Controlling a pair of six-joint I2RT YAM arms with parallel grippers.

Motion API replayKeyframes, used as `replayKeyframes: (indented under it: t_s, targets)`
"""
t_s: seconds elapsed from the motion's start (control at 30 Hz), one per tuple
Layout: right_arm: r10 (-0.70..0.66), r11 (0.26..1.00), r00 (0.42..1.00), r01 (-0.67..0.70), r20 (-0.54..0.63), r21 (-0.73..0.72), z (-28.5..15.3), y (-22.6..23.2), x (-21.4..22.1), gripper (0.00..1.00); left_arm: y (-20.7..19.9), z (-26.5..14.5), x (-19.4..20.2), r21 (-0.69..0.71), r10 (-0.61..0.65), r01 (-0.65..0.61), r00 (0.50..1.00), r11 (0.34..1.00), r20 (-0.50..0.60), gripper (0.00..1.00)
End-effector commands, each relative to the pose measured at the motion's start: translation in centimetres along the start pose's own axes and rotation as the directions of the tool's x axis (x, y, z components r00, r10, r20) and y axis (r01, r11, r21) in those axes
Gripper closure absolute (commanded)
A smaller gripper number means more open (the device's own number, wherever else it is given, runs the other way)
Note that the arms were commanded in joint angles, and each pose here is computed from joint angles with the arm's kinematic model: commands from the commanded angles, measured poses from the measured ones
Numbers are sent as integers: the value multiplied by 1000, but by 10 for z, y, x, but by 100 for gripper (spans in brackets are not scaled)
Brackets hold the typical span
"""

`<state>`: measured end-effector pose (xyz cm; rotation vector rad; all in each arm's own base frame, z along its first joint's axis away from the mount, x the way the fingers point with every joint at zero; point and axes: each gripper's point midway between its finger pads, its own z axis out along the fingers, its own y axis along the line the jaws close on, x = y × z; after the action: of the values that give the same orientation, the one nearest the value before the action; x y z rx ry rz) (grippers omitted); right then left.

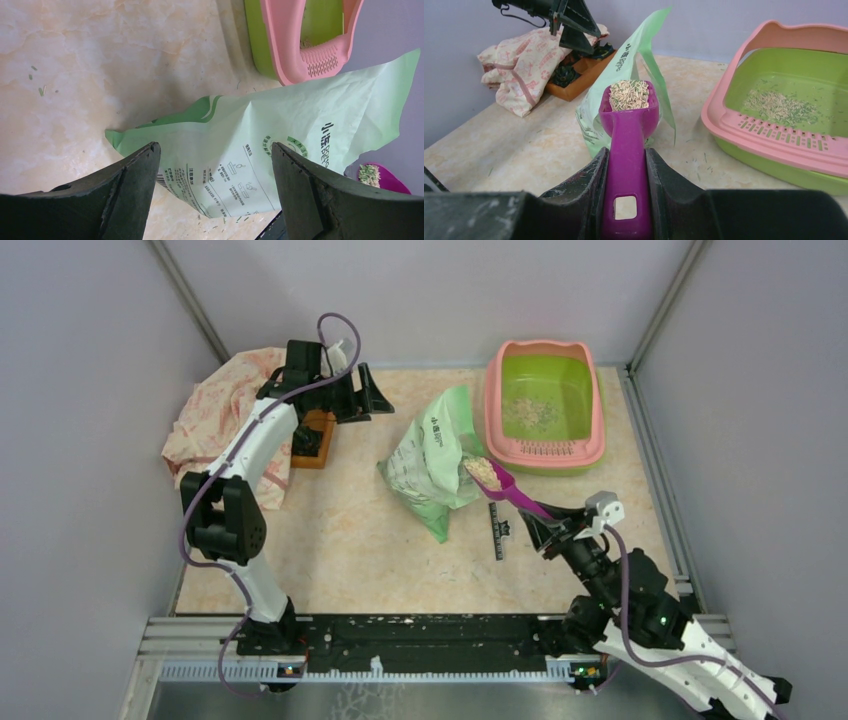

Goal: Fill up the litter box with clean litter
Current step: Pour the cat litter into the litter box.

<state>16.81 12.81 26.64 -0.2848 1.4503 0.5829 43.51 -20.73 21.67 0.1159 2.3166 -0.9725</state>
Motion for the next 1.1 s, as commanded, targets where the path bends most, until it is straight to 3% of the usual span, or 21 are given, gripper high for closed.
replayKeyframes:
  t_s: [0.0, 0.47, 0.8, 1.07]
  targets:
    - [55, 998, 993, -55, 109, 2, -10, -2, -45, 100, -5, -2, -12, 19, 31, -31, 999, 999, 21, 13]
    - [16, 986, 978, -49, 206, 157, -13, -31, -75, 100, -9, -2, -15, 30, 28, -29, 999, 999, 24, 13]
    - [-123, 897, 981, 45, 150, 440, 11, -63, -84, 100, -12, -3, -14, 51, 38, -39, 999, 998, 21, 13]
    - [-167, 839, 982, 94, 88, 536, 45, -72, -98, 100, -16, -2, -13, 83, 40, -41, 999, 996, 19, 13]
